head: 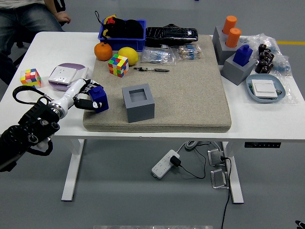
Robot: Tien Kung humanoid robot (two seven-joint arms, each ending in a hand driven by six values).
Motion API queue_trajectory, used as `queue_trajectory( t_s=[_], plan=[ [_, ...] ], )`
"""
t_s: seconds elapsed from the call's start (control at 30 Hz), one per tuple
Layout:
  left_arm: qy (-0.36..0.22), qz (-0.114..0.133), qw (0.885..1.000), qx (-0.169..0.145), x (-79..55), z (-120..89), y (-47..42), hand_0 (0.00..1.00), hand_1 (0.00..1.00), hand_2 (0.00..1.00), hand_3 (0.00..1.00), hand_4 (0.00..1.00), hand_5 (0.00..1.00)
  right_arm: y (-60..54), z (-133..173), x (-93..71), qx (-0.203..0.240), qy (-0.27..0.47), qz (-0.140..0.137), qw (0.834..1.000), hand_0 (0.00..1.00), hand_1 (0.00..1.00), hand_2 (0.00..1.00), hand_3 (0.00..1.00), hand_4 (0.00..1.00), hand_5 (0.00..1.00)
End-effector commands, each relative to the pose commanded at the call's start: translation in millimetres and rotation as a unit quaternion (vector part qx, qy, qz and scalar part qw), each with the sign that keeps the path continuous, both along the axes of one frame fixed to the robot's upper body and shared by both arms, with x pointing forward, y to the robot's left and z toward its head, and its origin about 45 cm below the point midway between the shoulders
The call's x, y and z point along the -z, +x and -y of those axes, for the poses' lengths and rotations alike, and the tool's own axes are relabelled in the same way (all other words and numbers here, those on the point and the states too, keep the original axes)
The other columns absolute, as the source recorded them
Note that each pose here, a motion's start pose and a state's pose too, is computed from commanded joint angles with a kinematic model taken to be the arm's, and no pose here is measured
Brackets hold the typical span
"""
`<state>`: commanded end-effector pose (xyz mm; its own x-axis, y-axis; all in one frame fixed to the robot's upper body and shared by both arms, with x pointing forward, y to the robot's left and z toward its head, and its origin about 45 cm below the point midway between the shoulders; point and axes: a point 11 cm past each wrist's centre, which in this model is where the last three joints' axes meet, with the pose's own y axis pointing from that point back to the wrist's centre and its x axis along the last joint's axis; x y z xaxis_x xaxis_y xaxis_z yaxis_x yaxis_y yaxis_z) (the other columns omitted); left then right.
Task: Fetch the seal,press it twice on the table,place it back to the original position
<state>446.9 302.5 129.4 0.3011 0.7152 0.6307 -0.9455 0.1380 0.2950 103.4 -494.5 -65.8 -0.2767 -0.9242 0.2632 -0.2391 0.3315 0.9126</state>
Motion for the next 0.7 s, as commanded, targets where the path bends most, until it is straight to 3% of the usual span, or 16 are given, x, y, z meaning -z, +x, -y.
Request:
queue_trajectory(
  t_s=[0.7],
  plan=[
    [0.002,-0.005,1.0,0.003,5.0,2.1,-2.9,0.636,0.474,0.424,0.587,0.705,0.002,0.3,-0.6,0.2,-0.002,0.0,-0.001,1.0,0.802,0.705,0.671,0.676,0.719,0.496]
  ],
)
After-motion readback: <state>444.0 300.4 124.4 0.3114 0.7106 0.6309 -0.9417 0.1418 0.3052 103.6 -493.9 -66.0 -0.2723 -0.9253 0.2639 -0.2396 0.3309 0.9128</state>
